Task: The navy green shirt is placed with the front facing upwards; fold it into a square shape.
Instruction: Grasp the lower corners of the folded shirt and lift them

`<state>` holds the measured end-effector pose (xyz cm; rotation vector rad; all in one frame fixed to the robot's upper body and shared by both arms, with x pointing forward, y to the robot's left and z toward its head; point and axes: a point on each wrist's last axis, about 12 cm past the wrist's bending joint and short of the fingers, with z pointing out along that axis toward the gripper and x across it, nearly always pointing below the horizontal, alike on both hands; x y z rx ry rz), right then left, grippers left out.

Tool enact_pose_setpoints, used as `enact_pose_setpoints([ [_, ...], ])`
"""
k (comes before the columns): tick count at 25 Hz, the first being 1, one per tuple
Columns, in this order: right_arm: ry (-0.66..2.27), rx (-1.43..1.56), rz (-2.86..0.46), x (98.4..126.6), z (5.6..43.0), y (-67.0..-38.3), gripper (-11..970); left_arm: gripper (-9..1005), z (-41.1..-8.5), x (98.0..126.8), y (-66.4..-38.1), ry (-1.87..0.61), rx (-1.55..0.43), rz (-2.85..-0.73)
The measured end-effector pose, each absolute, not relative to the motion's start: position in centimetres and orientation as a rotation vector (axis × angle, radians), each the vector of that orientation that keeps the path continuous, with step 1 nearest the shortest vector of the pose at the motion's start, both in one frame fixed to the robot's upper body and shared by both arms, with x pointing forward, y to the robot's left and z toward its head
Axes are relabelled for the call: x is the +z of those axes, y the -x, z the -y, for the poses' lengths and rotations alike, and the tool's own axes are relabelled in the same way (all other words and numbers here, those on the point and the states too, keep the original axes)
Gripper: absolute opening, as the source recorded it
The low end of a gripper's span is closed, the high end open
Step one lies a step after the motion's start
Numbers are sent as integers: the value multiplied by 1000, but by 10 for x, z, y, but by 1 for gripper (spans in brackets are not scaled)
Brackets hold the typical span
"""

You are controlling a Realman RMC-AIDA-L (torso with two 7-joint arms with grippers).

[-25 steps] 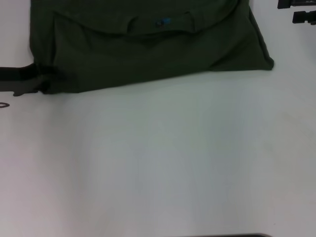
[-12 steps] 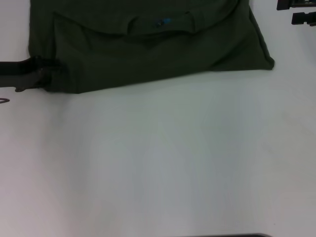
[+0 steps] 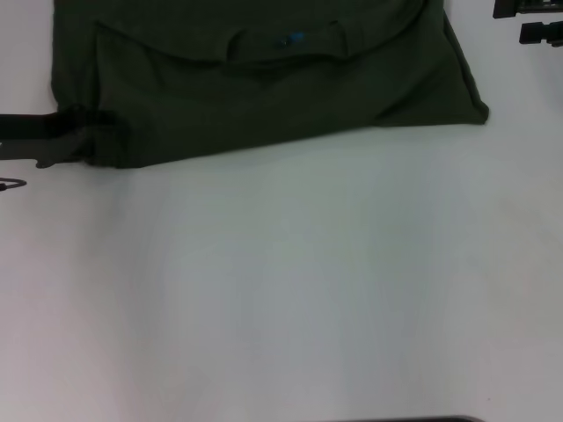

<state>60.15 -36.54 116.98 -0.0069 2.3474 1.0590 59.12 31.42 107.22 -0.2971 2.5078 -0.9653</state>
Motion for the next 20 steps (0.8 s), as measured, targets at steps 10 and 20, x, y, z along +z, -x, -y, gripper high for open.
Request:
enact_pose_setpoints([
  [10,10,1063,-2347,1170,365,-601,922,581,-306,1073,-595,259,-954,-2519],
  [20,5,1068,-2341,1170,367,-600,923,504,-304,1076,-599,224,-918,-2586],
])
